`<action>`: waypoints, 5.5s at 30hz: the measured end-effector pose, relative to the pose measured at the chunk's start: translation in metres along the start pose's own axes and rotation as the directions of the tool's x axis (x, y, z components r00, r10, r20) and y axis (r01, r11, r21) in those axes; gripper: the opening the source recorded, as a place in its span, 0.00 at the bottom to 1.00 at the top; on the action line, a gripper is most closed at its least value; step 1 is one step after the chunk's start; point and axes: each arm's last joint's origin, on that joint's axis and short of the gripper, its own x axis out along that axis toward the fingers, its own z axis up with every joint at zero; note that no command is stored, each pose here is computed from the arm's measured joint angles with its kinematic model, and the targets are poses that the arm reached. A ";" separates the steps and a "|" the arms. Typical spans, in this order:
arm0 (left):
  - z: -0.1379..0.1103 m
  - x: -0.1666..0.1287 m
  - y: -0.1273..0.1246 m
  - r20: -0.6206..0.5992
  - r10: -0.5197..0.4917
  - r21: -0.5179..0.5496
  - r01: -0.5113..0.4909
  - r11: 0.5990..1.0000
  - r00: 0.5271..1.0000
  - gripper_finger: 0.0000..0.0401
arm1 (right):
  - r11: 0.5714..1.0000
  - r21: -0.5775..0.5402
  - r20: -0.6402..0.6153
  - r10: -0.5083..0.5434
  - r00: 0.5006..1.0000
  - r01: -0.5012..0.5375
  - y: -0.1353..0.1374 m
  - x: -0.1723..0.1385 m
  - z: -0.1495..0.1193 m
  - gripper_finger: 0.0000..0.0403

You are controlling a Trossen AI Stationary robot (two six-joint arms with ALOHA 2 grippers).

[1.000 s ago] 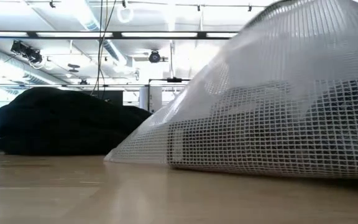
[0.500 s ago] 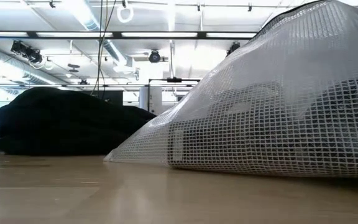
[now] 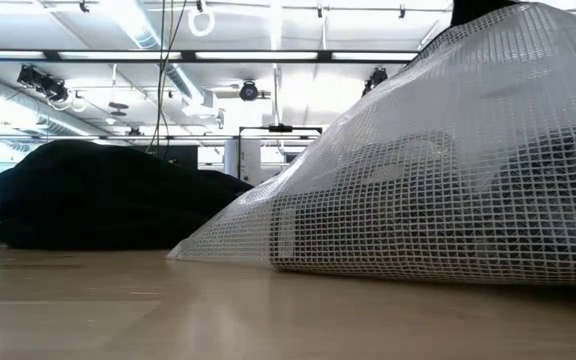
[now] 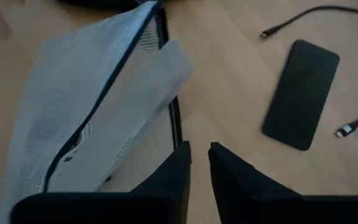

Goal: Unpack backpack
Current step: Close the zip bag

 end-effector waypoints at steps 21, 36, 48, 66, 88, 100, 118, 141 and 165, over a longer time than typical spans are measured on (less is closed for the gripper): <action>-0.082 -0.044 -0.022 0.321 0.040 -0.183 0.020 0.983 0.946 0.11 | 0.902 0.293 -0.287 0.398 0.871 -0.316 -0.090 0.100 -0.015 0.17; -0.079 -0.045 -0.019 0.335 0.100 -0.114 -0.065 0.991 0.937 0.11 | 0.740 0.393 -0.275 0.661 0.698 -0.546 -0.102 0.136 -0.037 0.50; -0.080 -0.045 -0.017 0.332 0.106 -0.178 -0.048 0.983 0.937 0.11 | 0.777 0.418 -0.439 0.626 0.644 -0.470 -0.073 0.155 -0.054 0.50; -0.079 -0.045 -0.018 0.340 0.104 -0.249 -0.017 0.968 0.935 0.11 | 0.879 0.152 -0.399 0.472 0.786 -0.451 -0.048 0.190 -0.041 0.01; -0.082 -0.045 -0.011 0.247 0.318 -0.314 -0.234 0.920 0.915 0.11 | 0.947 -0.282 -0.001 0.158 0.987 -0.152 0.011 0.087 0.049 0.00; -0.104 -0.033 0.009 0.048 0.380 -0.391 -0.333 0.858 0.924 0.19 | 0.945 -0.287 -0.032 0.154 0.988 -0.157 0.015 0.086 0.043 0.00; -0.138 -0.017 0.074 -0.055 0.290 -0.621 -0.260 0.739 0.956 0.41 | 0.937 -0.290 -0.053 0.186 0.981 -0.194 0.025 0.082 0.035 0.00; -0.154 0.023 0.089 0.075 0.179 -0.715 -0.072 0.695 0.981 0.61 | 0.941 -0.271 -0.054 0.196 0.979 -0.203 0.027 0.081 0.034 0.00; -0.136 0.032 0.101 0.191 0.176 -0.569 -0.038 0.821 0.966 0.01 | 0.940 -0.270 -0.050 0.202 0.978 -0.208 0.027 0.081 0.035 0.00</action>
